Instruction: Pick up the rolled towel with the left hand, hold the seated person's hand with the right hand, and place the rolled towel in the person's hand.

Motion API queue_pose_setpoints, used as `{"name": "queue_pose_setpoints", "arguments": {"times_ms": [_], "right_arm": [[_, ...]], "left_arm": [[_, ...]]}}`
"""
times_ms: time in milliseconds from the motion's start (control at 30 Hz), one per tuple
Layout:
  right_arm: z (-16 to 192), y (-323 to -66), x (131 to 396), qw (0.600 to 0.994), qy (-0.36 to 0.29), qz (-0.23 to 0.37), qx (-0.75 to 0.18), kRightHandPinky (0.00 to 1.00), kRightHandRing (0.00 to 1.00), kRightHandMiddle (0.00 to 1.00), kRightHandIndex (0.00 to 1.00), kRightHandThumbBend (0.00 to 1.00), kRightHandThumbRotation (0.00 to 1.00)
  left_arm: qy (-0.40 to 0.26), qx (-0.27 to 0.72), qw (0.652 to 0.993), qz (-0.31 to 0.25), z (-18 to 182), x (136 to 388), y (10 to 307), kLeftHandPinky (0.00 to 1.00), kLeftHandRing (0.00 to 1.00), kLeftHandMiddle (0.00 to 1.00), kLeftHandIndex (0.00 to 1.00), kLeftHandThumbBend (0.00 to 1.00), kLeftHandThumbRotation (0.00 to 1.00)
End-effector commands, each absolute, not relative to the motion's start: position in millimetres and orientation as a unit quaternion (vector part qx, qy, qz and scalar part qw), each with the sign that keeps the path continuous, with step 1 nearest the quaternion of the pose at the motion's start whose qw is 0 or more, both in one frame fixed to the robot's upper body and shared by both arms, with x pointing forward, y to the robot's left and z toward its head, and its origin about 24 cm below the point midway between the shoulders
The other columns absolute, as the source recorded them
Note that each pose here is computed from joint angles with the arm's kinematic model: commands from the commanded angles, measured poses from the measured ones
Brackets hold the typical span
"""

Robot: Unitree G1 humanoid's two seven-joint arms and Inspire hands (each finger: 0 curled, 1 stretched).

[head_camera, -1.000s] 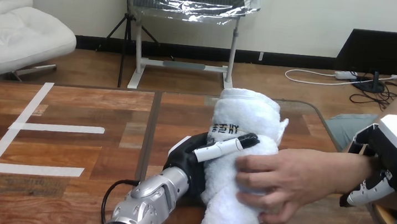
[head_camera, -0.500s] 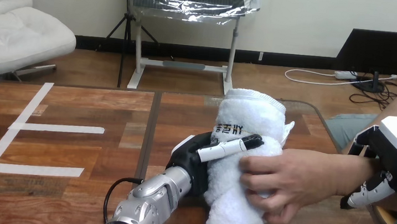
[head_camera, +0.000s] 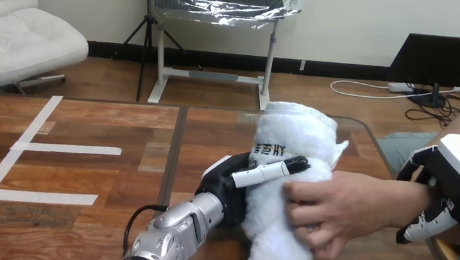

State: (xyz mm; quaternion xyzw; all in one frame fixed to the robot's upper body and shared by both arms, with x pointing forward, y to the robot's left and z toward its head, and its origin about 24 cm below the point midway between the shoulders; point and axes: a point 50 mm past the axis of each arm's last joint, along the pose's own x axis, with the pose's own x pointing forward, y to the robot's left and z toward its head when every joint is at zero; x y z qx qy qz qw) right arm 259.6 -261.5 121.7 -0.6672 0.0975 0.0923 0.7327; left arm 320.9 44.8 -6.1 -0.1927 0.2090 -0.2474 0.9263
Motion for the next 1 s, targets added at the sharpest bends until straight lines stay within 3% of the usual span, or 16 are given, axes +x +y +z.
{"name": "queue_pose_setpoints", "arguments": {"times_ms": [0, 333, 967], "right_arm": [[150.2, -259.9, 268.1, 0.729, 0.035, 0.050, -0.682, 0.56, 0.66, 0.71, 0.72, 0.87, 0.00], [151.5, -257.8, 266.9, 0.743, 0.035, 0.062, -0.665, 0.70, 0.80, 0.82, 0.79, 0.87, 0.00], [153.3, -253.3, 265.4, 0.745, 0.034, 0.061, -0.663, 0.86, 0.97, 0.97, 0.90, 0.91, 0.00]], "left_arm": [[0.123, -0.191, 0.901, -0.370, 50.7, 331.6, -15.3, 0.41, 0.49, 0.54, 0.56, 0.83, 0.17], [0.098, -0.159, 0.896, -0.403, 50.9, 332.1, -5.4, 0.54, 0.63, 0.69, 0.73, 0.86, 0.30], [0.096, -0.159, 0.891, -0.415, 47.5, 333.9, 12.2, 0.76, 0.80, 0.88, 0.94, 0.93, 0.36]]}}
